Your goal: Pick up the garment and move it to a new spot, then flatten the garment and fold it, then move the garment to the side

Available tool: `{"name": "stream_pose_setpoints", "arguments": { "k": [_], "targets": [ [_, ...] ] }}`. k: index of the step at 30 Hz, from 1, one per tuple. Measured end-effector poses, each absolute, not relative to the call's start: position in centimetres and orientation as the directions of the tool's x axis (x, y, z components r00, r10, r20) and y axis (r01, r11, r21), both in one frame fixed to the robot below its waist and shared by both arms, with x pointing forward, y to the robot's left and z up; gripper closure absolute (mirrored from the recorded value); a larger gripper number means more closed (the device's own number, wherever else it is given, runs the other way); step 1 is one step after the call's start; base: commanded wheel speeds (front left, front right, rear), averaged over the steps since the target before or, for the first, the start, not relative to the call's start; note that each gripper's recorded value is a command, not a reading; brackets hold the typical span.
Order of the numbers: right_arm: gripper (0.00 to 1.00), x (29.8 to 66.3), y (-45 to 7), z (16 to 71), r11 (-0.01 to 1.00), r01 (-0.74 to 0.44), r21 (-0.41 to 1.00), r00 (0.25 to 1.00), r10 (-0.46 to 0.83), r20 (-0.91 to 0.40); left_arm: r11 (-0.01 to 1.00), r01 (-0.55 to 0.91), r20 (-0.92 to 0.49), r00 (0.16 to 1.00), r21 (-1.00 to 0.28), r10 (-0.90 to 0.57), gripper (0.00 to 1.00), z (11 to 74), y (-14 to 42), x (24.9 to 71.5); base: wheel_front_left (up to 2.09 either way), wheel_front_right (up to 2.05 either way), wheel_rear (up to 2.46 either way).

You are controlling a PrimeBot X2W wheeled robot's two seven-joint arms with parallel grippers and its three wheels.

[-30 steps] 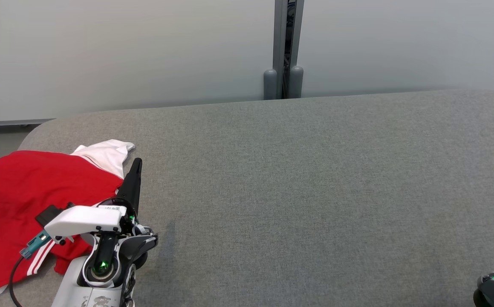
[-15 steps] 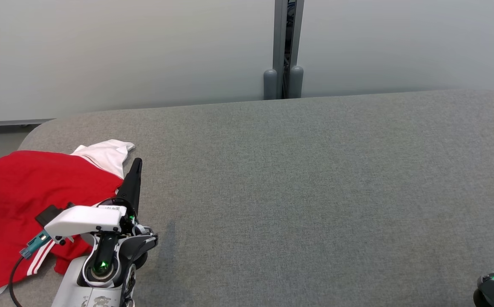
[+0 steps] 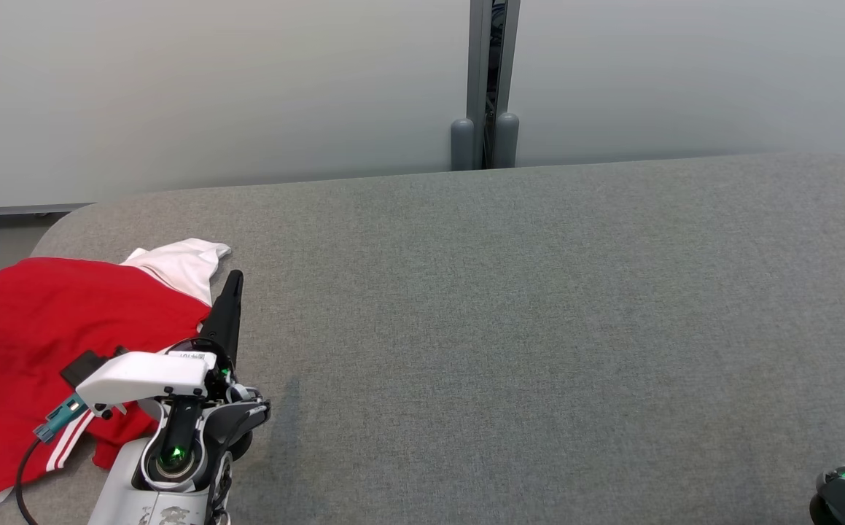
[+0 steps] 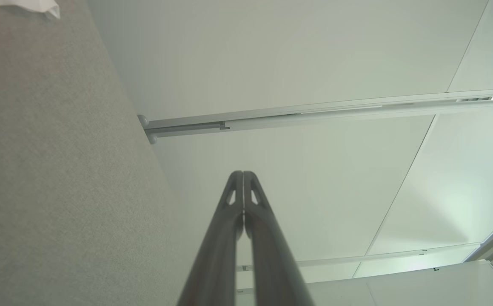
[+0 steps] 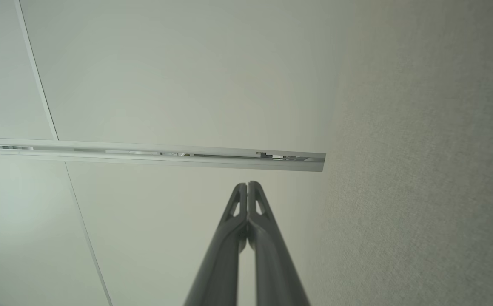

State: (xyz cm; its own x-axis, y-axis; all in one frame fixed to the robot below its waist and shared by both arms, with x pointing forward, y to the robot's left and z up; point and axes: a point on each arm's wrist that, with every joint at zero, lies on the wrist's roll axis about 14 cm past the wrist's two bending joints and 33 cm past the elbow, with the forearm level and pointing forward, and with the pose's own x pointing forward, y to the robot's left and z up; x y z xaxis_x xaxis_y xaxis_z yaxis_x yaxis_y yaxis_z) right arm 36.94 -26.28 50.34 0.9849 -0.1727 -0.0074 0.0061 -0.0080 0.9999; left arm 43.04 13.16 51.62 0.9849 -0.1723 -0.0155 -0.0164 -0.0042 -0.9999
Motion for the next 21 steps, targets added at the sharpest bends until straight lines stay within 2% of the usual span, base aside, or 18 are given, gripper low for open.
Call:
{"name": "stream_pose_setpoints", "arguments": {
  "k": [9,10,16,21],
  "targets": [
    [1.00,36.9,-26.3,50.3,-0.008,0.006,1.000,0.985,-0.173,-0.007,-0.004,-0.016,-0.015,0.985,-1.000,-0.172,1.00,51.6,13.2,43.0,0.00,0.00,0.00],
    [0.00,36.9,-26.3,50.2,-0.009,0.008,1.000,0.985,-0.173,-0.010,-0.004,-0.019,-0.018,0.985,-1.000,-0.172,0.00,51.5,13.1,43.0,0.00,0.00,0.00],
    [0.00,35.8,-25.3,47.5,-0.048,0.084,0.995,0.982,-0.168,-0.091,-0.004,-0.128,-0.125,0.978,-0.992,-0.169,0.00,47.6,13.1,41.0,0.00,0.00,0.00],
    [0.00,36.1,-24.2,47.7,-0.034,0.082,0.996,0.985,-0.148,-0.086,-0.004,-0.108,-0.106,0.982,-0.994,-0.156,0.00,48.2,13.1,40.9,0.00,0.00,0.00]
  ]
}}
